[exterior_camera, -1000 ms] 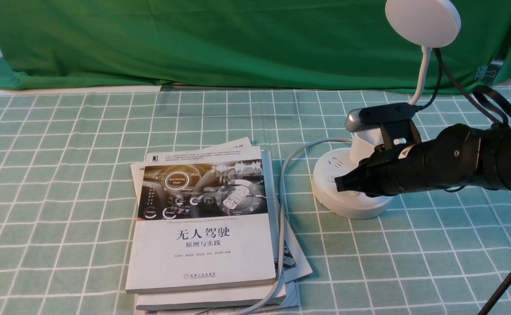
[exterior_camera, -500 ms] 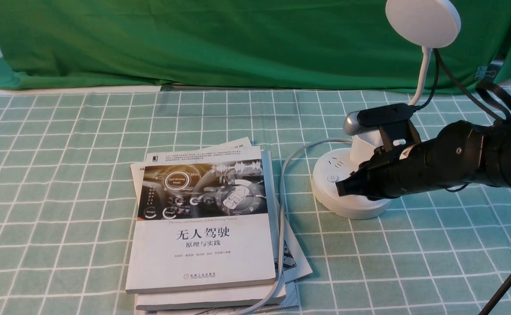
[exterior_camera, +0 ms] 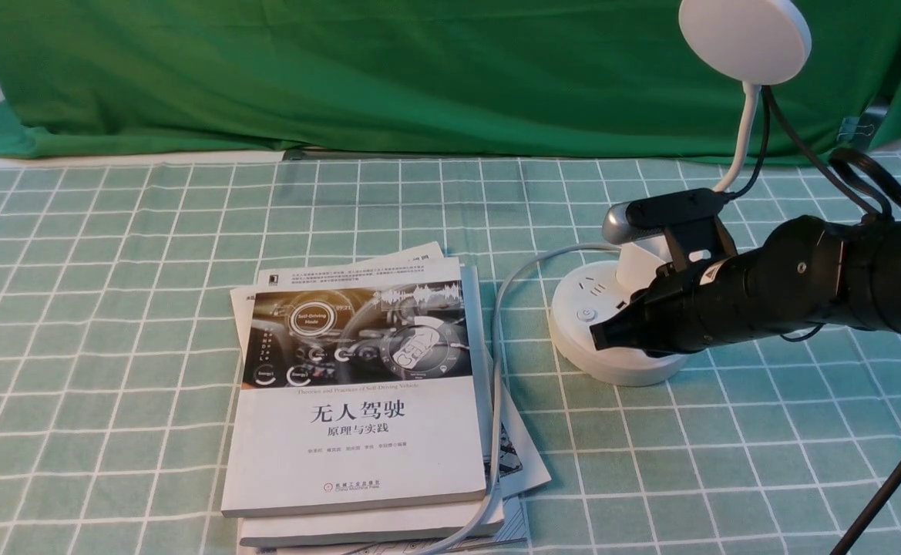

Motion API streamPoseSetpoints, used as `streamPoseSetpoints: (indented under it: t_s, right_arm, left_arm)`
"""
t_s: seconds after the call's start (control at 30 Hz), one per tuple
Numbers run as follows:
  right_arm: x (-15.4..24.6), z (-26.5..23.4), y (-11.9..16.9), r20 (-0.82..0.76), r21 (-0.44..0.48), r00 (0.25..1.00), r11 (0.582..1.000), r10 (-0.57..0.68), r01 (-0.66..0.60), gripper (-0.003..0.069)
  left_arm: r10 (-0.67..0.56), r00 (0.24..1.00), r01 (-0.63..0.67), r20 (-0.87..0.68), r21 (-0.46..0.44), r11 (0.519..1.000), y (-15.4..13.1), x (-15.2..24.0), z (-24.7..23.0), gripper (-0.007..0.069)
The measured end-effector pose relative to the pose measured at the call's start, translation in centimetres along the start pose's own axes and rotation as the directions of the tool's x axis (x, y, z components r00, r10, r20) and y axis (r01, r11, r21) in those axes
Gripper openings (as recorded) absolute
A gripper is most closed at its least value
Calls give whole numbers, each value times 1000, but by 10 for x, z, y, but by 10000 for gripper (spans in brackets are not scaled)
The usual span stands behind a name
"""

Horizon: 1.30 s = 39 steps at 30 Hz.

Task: Turn on the table lamp.

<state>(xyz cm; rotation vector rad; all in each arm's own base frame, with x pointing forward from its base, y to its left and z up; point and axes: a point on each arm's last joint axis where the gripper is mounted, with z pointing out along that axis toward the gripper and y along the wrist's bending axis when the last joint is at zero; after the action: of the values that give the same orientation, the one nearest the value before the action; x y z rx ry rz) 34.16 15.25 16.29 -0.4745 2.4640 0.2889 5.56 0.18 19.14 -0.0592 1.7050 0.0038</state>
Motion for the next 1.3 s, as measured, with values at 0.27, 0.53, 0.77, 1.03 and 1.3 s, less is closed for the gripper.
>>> streamPoseSetpoints:
  t_s: [0.27,0.53,0.77,1.03,1.3]
  right_arm:
    - [0,4,0,-14,-3,1000,1000,-2,2,31]
    - [-2,-39,-3,22,-9,1000,1000,3,-3,31]
    - [18,-105,-7,128,9,991,1000,25,-26,34]
    - [71,-164,-3,238,10,970,999,45,-49,36]
    - [90,-265,10,602,0,799,1000,0,0,48]
  left_arm:
    - [0,1000,0,0,0,1000,0,0,0,21]
    - [0,1000,0,0,0,1000,0,0,0,21]
    - [0,1000,0,0,0,1000,0,0,0,21]
    - [0,1000,0,0,0,1000,0,0,0,21]
    - [0,1000,0,0,0,1000,0,0,0,21]
